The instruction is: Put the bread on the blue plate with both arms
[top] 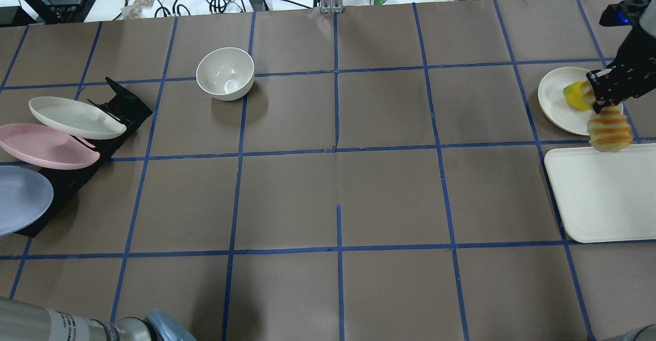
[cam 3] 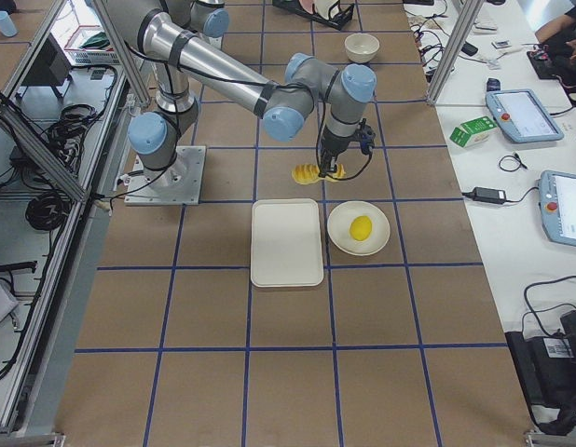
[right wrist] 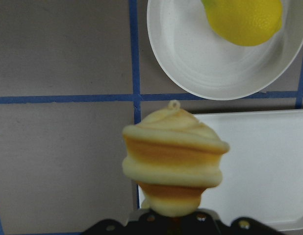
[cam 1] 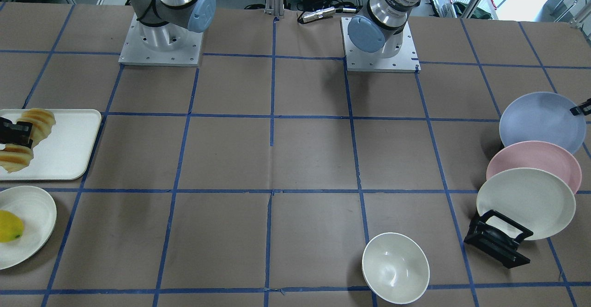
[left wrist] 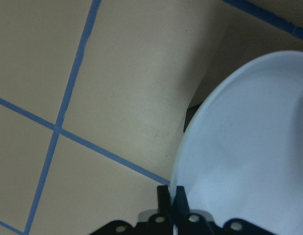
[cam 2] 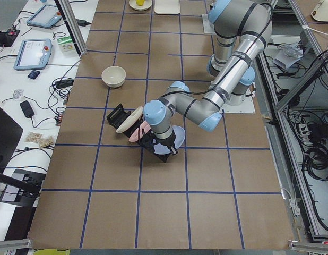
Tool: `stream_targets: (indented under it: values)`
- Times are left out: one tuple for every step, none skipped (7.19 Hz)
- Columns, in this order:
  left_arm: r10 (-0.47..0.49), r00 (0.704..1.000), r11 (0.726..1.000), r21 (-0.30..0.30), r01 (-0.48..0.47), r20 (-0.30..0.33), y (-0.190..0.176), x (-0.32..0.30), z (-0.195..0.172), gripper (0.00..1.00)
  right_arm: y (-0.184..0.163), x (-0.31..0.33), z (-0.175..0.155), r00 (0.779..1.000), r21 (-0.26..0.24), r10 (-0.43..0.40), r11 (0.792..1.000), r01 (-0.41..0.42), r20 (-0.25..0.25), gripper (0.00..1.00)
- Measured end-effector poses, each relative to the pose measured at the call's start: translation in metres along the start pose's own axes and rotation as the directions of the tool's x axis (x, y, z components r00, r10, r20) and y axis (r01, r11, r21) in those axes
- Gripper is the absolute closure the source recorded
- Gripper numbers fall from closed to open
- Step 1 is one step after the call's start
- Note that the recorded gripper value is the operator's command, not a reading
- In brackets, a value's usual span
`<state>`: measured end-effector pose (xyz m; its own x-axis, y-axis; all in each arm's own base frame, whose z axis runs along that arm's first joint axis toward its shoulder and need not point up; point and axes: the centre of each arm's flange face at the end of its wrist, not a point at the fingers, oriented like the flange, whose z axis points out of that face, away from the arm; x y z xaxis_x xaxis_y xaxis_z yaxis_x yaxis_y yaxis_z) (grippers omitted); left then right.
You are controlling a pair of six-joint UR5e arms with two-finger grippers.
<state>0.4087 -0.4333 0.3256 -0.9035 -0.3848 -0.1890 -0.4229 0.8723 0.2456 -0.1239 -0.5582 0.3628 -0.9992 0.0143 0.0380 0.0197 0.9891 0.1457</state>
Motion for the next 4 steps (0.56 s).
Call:
stream_targets:
  values:
    - [0.012,1.000,0.999,-0.045,-0.012,-0.003,0.020,0.002,-0.014,1.00,-0.003,-0.016,-0.003,1.000,0.011,0.025,1.000,-0.025,0.011,1.00]
    - [0.020,1.000,0.996,-0.085,-0.022,-0.017,0.041,0.008,-0.028,1.00,-0.006,-0.038,-0.008,0.999,0.020,0.039,0.999,-0.040,0.011,1.00]
    - [0.025,0.998,0.993,-0.113,-0.031,-0.051,0.056,0.019,-0.034,1.00,-0.007,-0.059,-0.013,0.999,0.029,0.040,0.999,-0.040,0.006,1.00]
    - [0.028,0.993,0.992,-0.119,-0.042,-0.115,0.063,0.043,-0.038,1.00,-0.007,-0.077,-0.019,1.000,0.038,0.030,0.999,-0.030,0.001,1.00]
